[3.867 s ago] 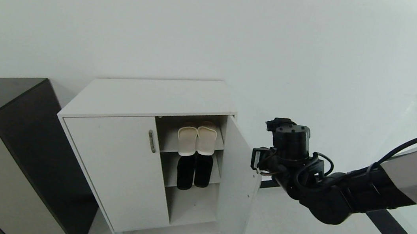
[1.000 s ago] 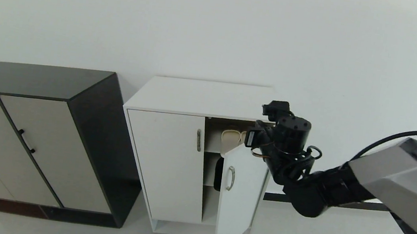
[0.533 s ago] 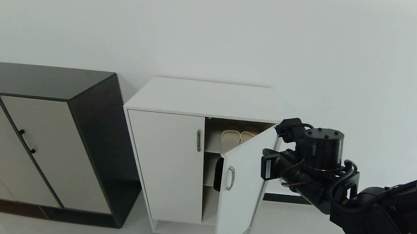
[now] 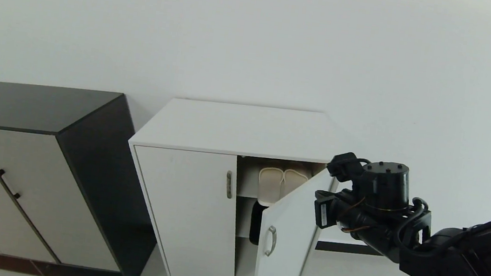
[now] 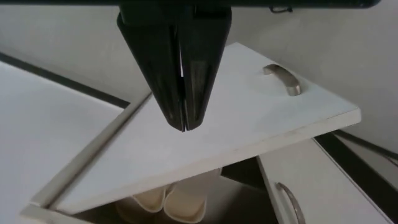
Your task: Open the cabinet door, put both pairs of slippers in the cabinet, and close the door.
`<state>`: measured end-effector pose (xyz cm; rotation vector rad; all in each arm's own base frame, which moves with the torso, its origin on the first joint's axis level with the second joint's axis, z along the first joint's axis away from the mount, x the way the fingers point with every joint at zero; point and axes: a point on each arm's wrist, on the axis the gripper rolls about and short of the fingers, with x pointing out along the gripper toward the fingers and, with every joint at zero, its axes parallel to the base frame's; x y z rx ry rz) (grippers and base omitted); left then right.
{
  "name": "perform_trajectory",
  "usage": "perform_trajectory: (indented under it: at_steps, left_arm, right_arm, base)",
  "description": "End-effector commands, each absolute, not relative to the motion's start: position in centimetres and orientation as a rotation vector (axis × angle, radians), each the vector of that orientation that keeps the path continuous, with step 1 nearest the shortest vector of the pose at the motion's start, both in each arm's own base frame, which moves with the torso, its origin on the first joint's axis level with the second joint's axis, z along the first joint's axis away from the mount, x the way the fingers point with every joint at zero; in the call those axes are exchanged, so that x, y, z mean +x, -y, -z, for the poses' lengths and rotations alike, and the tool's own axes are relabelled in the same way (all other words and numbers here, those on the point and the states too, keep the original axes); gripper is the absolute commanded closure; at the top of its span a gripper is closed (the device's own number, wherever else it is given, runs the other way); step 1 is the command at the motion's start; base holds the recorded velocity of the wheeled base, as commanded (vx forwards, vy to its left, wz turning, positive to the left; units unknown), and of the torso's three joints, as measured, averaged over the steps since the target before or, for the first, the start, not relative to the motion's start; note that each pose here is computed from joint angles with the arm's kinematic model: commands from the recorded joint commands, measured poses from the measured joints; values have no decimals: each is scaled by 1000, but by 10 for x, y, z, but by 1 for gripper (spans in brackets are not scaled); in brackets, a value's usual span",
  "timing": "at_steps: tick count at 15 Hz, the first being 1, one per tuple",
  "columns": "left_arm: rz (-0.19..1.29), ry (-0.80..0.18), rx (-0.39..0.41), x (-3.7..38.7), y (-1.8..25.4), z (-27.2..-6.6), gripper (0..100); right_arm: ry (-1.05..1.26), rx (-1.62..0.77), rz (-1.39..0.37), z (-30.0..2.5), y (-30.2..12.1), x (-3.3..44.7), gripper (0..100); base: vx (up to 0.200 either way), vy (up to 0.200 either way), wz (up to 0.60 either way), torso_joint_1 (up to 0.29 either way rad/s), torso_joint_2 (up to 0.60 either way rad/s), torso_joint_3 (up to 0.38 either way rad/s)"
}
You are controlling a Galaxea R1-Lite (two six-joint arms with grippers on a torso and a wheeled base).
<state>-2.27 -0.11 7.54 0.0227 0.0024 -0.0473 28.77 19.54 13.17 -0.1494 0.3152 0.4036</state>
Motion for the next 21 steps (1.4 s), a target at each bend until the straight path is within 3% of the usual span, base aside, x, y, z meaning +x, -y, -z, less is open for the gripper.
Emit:
perform_trajectory:
  at_steps: [1, 21]
  left_arm:
    - [48, -3, 23, -23, 1, -75, 100]
    - [48, -3, 23, -23, 1, -75, 100]
  right_arm:
    - [-325, -162, -404, -130, -191, 284, 100]
    - [-361, -140, -355, -88, -196, 350, 100]
  base:
    - [0, 0, 0, 0, 0, 0]
    - [0, 0, 0, 0, 0, 0]
